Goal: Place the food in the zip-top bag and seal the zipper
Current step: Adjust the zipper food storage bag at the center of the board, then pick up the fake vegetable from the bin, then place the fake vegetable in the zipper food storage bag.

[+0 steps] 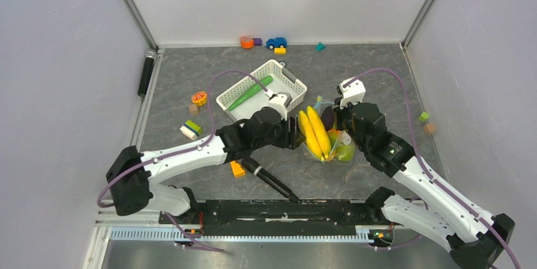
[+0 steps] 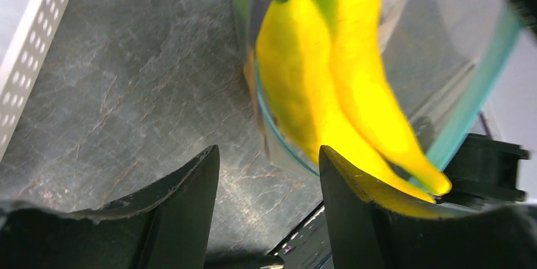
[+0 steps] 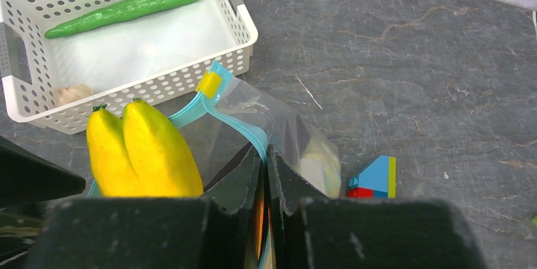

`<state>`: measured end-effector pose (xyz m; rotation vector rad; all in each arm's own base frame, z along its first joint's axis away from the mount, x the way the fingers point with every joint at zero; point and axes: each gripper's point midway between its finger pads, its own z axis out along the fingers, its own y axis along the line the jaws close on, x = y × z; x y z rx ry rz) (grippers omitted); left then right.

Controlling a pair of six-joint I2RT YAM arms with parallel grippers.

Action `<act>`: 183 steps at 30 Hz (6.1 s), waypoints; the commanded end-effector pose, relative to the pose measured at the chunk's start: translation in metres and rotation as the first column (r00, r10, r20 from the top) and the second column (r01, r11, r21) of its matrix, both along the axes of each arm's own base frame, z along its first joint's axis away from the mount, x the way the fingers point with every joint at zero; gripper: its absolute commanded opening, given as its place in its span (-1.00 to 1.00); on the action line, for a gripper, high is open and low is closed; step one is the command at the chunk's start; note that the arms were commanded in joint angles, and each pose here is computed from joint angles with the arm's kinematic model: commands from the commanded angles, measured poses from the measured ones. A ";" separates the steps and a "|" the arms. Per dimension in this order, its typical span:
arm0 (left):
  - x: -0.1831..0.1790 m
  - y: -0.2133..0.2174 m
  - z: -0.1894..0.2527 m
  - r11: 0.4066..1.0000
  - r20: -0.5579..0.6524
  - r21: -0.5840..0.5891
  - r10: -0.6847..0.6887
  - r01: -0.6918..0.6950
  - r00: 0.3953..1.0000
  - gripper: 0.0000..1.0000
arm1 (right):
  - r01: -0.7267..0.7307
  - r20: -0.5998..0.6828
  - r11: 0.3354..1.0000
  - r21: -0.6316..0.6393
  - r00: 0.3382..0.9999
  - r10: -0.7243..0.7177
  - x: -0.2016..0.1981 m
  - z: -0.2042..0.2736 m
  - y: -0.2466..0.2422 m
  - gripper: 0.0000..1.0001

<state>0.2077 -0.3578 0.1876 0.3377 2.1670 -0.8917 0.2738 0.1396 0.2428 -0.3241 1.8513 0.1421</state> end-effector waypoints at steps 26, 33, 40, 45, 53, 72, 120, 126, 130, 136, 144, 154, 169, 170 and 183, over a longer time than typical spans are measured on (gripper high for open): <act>0.047 0.004 0.100 0.992 0.292 -0.054 0.123 -0.112 0.949 -0.95 | -0.231 0.103 0.970 0.076 0.969 0.223 -0.012 0.037 0.037 -0.77; 0.044 0.009 0.140 0.990 0.381 -0.121 0.118 -0.077 0.917 -0.96 | -0.255 0.208 0.955 0.149 0.953 0.221 -0.020 0.072 0.035 -0.77; 0.049 0.003 0.120 0.995 0.371 -0.063 0.099 -0.081 0.923 -0.96 | -0.149 0.181 0.979 0.142 0.976 0.122 -0.013 0.065 0.019 -0.74; 0.053 -0.002 0.105 0.995 0.341 -0.040 0.097 -0.089 0.935 -0.96 | -0.055 0.082 0.996 0.069 0.995 0.049 -0.005 0.033 0.007 -0.72; 0.056 0.003 0.104 0.993 0.344 -0.034 0.115 -0.110 0.932 -0.96 | -0.143 0.014 0.989 0.047 0.990 0.142 -0.025 0.001 0.011 0.07; 0.055 0.012 0.107 0.991 0.348 -0.045 0.130 -0.122 0.929 -0.96 | -0.121 -0.044 0.989 0.090 0.991 0.125 -0.021 -0.046 0.018 -0.81; 0.296 0.092 -0.074 0.664 0.216 0.741 -0.376 0.099 0.901 0.97 | 0.080 0.045 0.994 -0.079 0.996 -0.077 -0.013 0.001 -0.035 -0.97; 0.320 0.119 -0.120 0.630 0.111 0.769 -0.299 0.109 0.948 0.75 | 0.073 0.040 0.994 -0.080 0.997 -0.070 -0.012 -0.002 -0.032 -0.97; 0.322 0.128 -0.144 0.640 0.057 0.756 -0.273 0.137 0.960 0.72 | 0.075 0.041 0.994 -0.081 0.997 -0.072 -0.011 0.000 -0.032 -0.97; 0.316 0.130 -0.155 0.652 -0.028 0.730 -0.273 0.206 0.962 0.71 | 0.079 0.046 0.994 -0.076 0.996 -0.075 -0.011 0.002 -0.033 -0.97; 0.282 0.127 -0.172 0.656 -0.185 0.665 -0.320 0.358 0.929 0.56 | 0.082 0.051 0.994 -0.069 0.996 -0.078 -0.012 0.003 -0.034 -0.96; 0.283 0.117 -0.144 0.713 -0.141 0.622 -0.307 0.325 0.941 -0.50 | 0.082 0.056 0.995 -0.060 0.995 -0.079 -0.013 0.004 -0.034 -0.95; 0.249 0.087 0.092 0.974 0.484 0.225 -0.099 -0.014 0.869 -0.96 | 0.068 0.067 0.997 -0.042 0.996 -0.066 -0.016 0.006 -0.033 -0.94; 0.240 0.087 0.112 0.983 0.531 0.183 -0.081 -0.022 0.843 -0.96 | 0.070 0.071 0.997 -0.039 0.995 -0.067 -0.016 0.007 -0.034 -0.94; 0.127 0.061 0.268 0.910 0.636 -0.352 0.062 0.218 0.769 -0.96 | 0.056 0.065 0.998 -0.041 0.996 -0.053 -0.016 0.005 -0.031 -0.93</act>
